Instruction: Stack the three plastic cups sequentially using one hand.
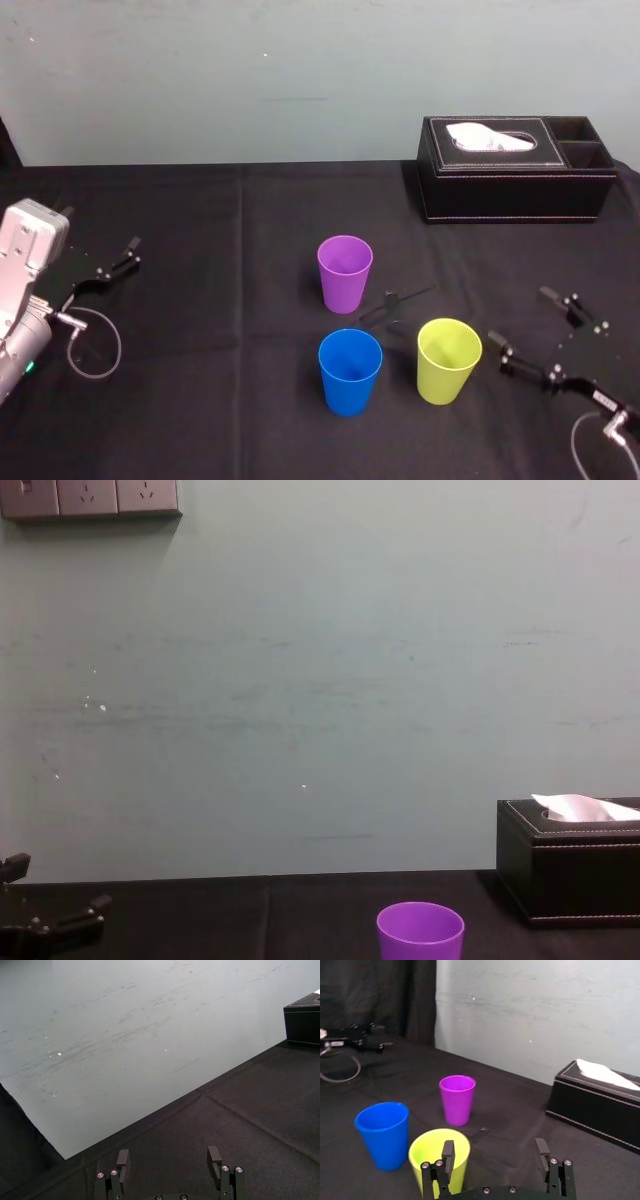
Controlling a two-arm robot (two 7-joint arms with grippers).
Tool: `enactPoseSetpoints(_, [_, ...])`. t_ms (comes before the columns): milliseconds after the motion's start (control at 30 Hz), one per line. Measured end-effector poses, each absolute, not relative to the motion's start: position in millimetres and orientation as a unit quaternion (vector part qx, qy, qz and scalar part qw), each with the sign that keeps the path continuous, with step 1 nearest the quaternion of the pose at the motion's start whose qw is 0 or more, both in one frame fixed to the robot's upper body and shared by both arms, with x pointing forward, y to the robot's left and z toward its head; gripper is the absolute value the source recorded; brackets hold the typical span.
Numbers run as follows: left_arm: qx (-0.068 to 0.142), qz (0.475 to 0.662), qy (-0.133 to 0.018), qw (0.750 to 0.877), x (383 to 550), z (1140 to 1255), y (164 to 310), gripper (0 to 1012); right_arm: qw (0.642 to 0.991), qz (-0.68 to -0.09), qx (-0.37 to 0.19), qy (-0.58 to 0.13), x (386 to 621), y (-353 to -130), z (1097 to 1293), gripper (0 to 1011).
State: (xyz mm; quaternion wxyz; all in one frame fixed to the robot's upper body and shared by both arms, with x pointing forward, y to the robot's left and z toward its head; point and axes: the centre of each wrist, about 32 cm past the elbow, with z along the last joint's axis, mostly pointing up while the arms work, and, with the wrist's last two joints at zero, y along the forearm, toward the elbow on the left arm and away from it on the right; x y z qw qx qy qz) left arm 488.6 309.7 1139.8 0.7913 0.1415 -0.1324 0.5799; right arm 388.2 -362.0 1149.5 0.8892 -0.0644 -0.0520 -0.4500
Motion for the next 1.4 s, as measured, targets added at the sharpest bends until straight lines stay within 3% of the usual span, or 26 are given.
enactPoseSetpoints(833, [0.141,0.580,-0.132,0.791,488.6,1139.8,309.7,1010,0.912,-0.401,-0.080,-0.034,370,-356,1133.3,1003])
enactPoseSetpoints(1400, [0.141,0.580,-0.132,0.791,488.6,1139.8,309.7,1010,0.913,-0.396,-0.096,-0.028,374,-351,1122.9,1003])
